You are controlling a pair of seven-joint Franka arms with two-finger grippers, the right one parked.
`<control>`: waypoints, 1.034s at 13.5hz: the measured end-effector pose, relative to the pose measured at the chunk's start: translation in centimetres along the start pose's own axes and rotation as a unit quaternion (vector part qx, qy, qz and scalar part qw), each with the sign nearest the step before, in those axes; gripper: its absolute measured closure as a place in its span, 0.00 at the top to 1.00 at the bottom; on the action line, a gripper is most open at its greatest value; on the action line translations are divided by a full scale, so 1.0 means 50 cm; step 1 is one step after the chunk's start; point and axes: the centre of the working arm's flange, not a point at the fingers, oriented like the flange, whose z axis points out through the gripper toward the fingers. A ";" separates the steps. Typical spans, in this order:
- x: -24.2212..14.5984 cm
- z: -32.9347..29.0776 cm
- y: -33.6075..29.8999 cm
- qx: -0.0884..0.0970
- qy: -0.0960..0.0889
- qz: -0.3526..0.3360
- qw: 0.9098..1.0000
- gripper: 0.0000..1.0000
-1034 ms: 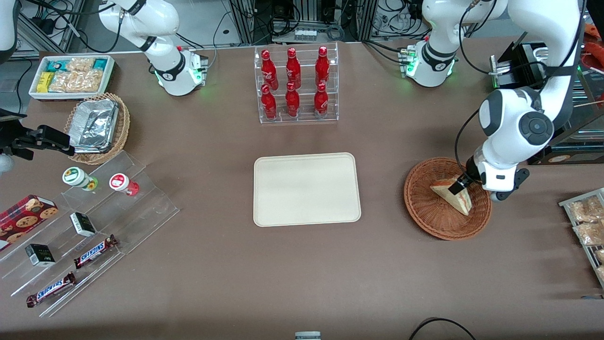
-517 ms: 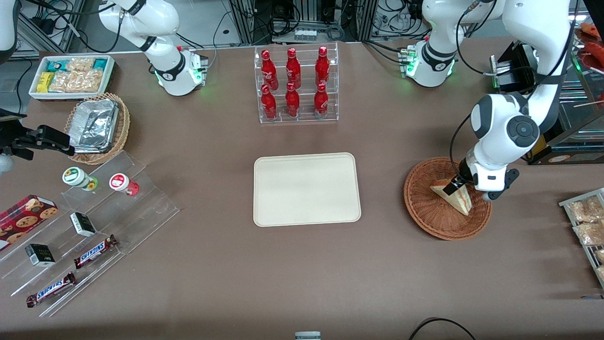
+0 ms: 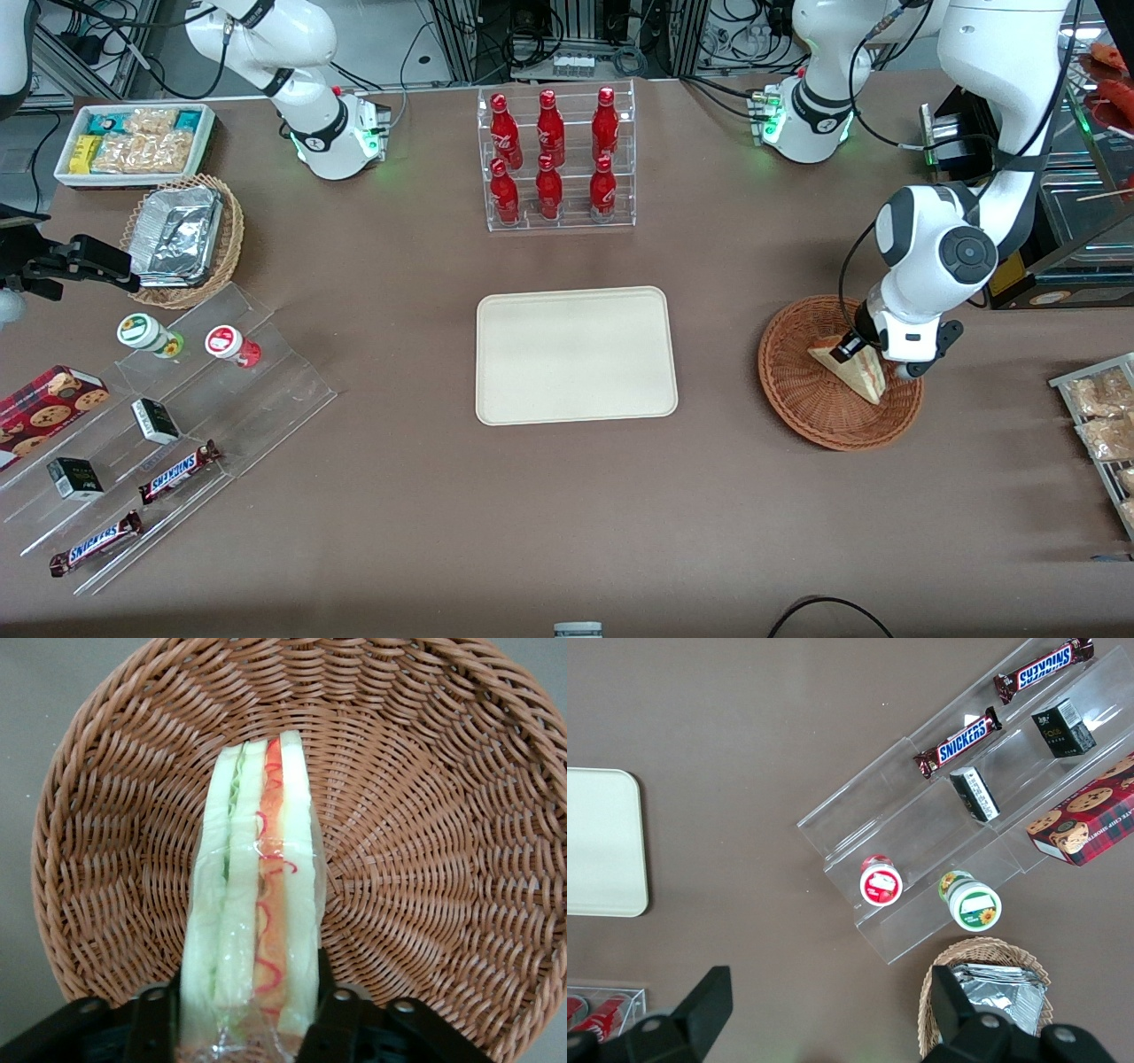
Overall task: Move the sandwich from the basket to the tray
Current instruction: 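Lower the left gripper and close it on the wrapped sandwich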
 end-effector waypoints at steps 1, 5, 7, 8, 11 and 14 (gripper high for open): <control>0.000 -0.001 0.000 -0.001 0.001 0.000 1.000 0.38; -0.002 -0.015 0.005 -0.002 0.004 0.004 1.000 0.26; -0.023 -0.037 0.023 0.016 0.006 0.033 0.999 0.24; -0.040 -0.053 0.038 0.026 0.008 0.051 0.998 0.20; -0.101 -0.121 0.113 0.049 0.001 0.096 0.994 0.15; -0.161 -0.182 0.195 0.048 0.007 0.136 0.990 0.15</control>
